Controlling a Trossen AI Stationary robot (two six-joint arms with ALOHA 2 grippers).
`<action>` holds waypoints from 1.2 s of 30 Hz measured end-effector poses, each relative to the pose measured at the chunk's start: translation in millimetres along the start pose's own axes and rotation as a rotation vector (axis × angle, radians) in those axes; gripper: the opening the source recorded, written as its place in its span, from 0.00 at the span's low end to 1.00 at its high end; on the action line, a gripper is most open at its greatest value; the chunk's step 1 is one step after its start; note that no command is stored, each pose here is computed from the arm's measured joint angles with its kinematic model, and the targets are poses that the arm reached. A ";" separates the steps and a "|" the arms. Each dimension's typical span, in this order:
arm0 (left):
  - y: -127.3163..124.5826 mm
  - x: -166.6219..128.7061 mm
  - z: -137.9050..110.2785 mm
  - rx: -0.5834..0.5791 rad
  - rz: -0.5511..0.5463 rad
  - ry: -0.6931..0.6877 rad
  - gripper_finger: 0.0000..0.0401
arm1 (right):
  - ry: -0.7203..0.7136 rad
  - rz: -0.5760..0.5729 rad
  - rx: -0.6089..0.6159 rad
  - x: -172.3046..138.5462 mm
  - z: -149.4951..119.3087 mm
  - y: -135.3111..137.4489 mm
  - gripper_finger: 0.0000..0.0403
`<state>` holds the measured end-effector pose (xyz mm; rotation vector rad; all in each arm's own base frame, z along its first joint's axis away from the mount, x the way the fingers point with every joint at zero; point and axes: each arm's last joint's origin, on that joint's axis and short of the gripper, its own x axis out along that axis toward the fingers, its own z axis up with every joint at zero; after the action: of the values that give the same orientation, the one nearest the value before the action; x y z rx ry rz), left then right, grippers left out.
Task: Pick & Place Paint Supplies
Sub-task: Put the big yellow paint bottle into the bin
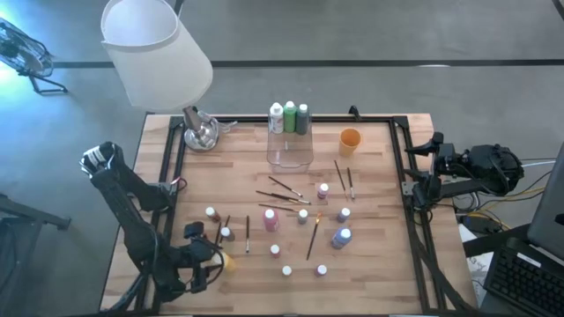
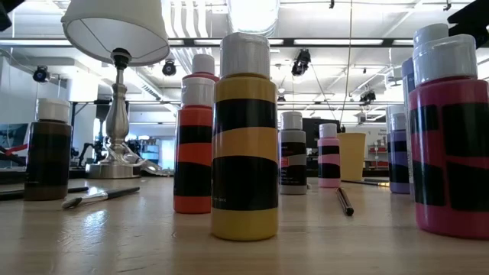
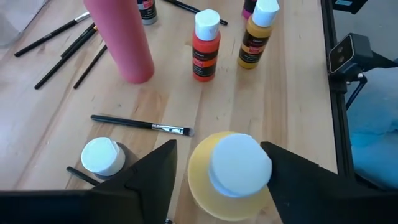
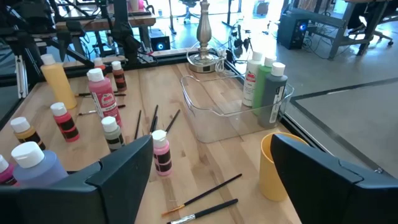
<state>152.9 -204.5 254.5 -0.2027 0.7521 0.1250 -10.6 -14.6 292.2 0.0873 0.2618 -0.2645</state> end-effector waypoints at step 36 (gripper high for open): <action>-8.6 -16.1 30.4 0.096 -0.063 -0.092 0.32 | 0.000 0.000 0.000 0.0 0.0 0.0 0.55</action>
<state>163.0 -206.6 288.5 -0.1284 0.6576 0.0376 -10.6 -14.6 292.2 0.0873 0.2618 -0.2647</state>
